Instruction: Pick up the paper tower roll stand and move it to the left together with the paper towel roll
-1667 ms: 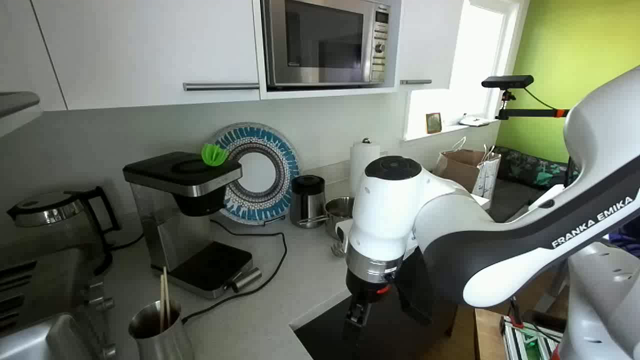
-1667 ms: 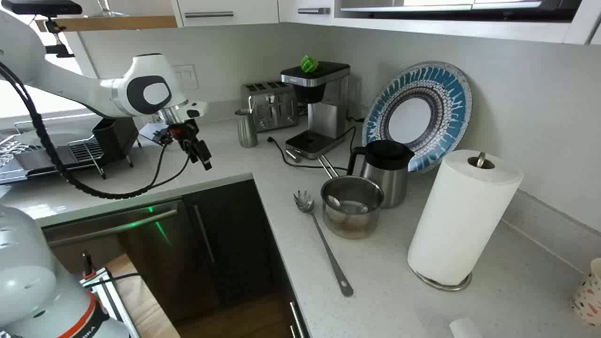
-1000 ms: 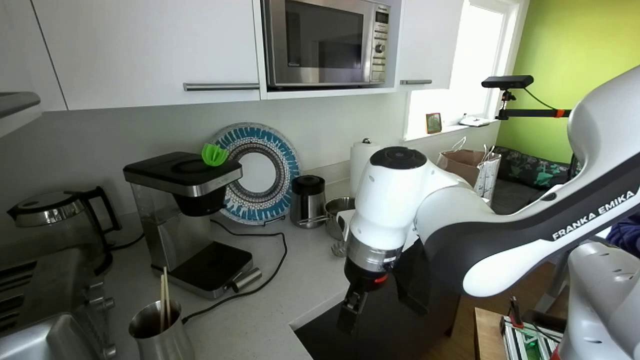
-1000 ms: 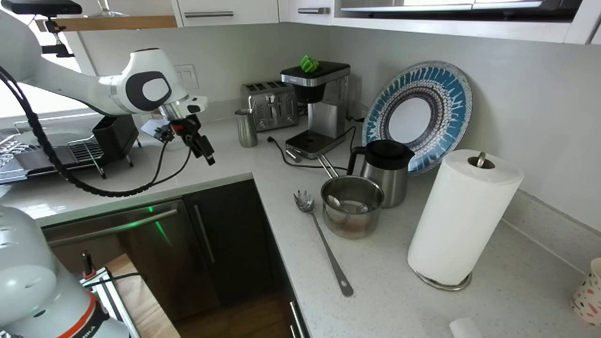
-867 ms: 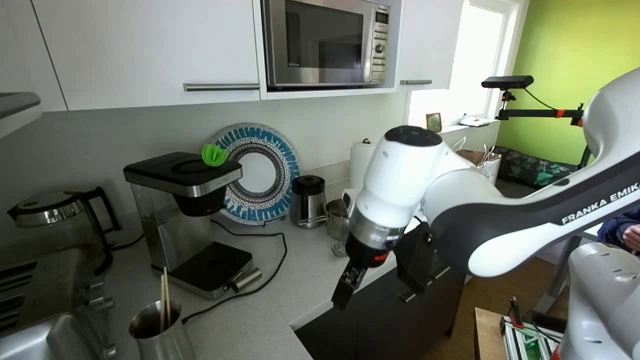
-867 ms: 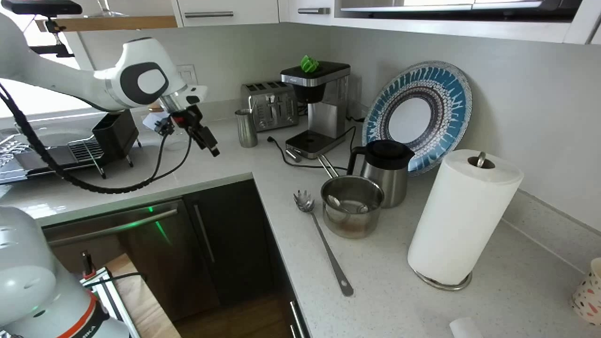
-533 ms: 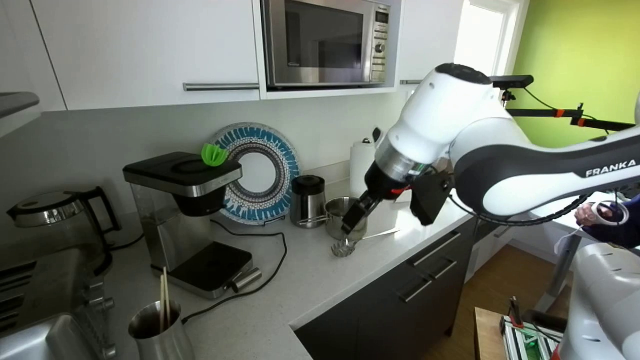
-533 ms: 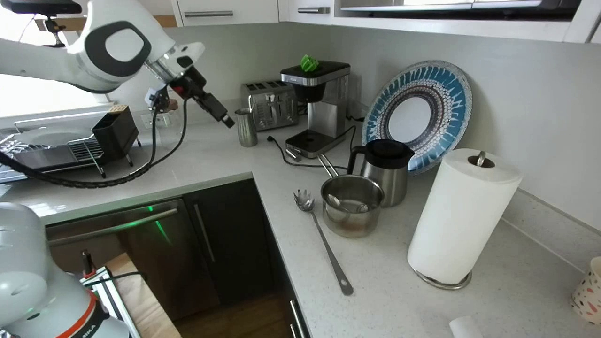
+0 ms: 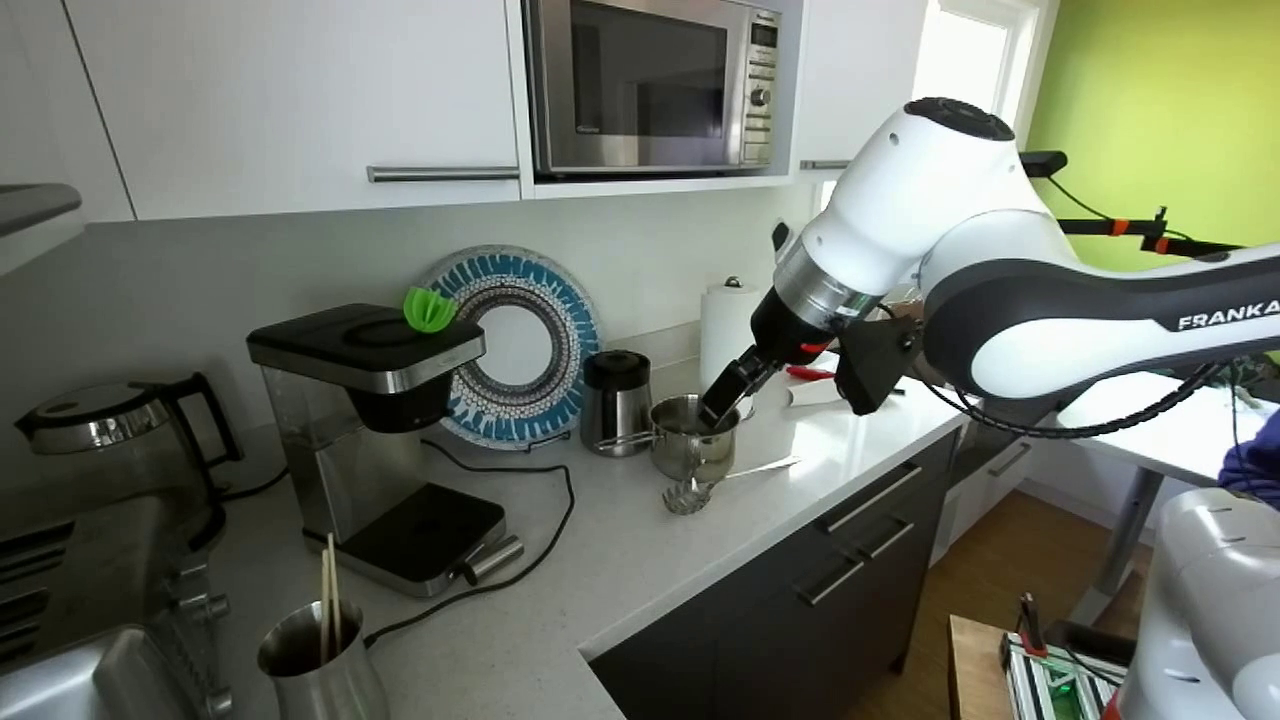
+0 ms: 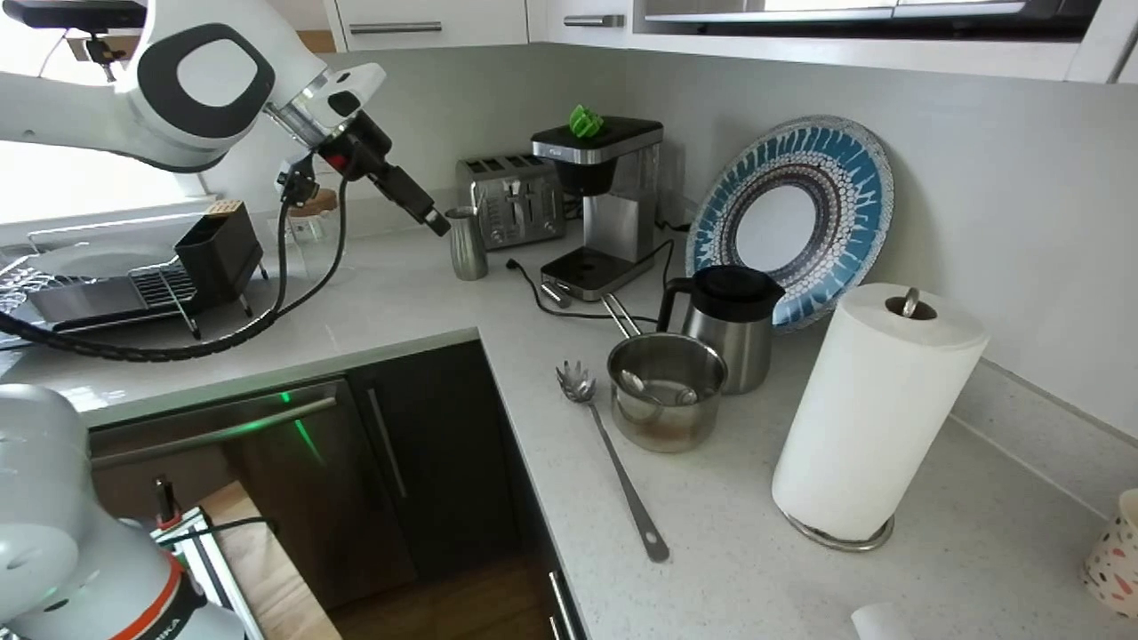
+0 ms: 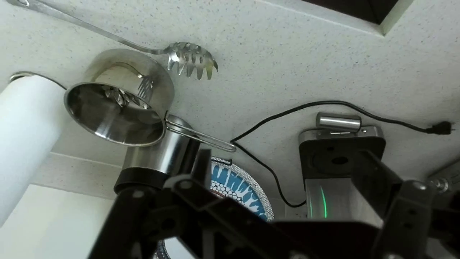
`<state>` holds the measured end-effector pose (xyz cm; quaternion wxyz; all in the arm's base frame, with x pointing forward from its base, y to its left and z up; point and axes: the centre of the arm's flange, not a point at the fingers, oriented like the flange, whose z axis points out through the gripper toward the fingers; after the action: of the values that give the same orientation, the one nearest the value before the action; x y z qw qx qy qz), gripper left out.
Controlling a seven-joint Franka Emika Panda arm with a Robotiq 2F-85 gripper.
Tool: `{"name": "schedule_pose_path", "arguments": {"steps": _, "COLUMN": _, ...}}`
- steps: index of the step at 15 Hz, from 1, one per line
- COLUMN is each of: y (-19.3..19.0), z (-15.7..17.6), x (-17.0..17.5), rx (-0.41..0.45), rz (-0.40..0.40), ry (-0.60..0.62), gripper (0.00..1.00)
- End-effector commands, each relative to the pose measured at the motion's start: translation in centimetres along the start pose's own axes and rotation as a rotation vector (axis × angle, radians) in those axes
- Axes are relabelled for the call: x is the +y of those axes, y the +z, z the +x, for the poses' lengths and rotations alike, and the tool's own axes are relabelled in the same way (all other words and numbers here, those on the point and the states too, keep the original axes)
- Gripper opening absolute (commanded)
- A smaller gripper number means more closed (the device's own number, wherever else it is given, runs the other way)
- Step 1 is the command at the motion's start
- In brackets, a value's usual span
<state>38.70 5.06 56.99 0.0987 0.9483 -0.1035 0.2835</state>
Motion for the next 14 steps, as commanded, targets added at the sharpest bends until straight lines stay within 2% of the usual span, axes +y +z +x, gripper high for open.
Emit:
{"name": "schedule_pose_path", "arguments": {"steps": 1, "y": -0.3, "z": 2.7, "x": 5.3, "rx": -0.001, "rz": 0.003, "ry": 0.050, "gripper": 1.00}}
{"name": "schedule_pose_path", "arguments": {"steps": 2, "y": -0.6, "z": 3.3, "x": 7.4, "rx": -0.002, "rz": 0.007, "ry": 0.056, "gripper": 1.00}}
{"name": "schedule_pose_path", "arguments": {"steps": 5, "y": -0.6, "z": 5.7, "x": 15.0, "rx": -0.037, "rz": 0.080, "ry": 0.058, "gripper": 1.00}}
{"name": "schedule_pose_path", "arguments": {"steps": 8, "y": -0.1, "z": 7.6, "x": 21.2, "rx": -0.085, "rz": 0.151, "ry": 0.028, "gripper": 1.00}}
{"name": "schedule_pose_path", "arguments": {"steps": 10, "y": -0.4, "z": 8.0, "x": 25.1, "rx": -0.093, "rz": 0.134, "ry": 0.072, "gripper": 1.00}}
{"name": "schedule_pose_path", "arguments": {"steps": 11, "y": -0.6, "z": 8.4, "x": 26.8, "rx": -0.082, "rz": 0.120, "ry": 0.136, "gripper": 1.00}}
{"name": "schedule_pose_path", "arguments": {"steps": 12, "y": -1.0, "z": 8.5, "x": 27.5, "rx": -0.085, "rz": 0.143, "ry": 0.201, "gripper": 1.00}}
{"name": "schedule_pose_path", "arguments": {"steps": 13, "y": -0.8, "z": 6.9, "x": 26.0, "rx": -0.058, "rz": 0.118, "ry": 0.128, "gripper": 1.00}}
{"name": "schedule_pose_path", "arguments": {"steps": 14, "y": -1.0, "z": 7.2, "x": 27.0, "rx": -0.061, "rz": 0.123, "ry": 0.155, "gripper": 1.00}}
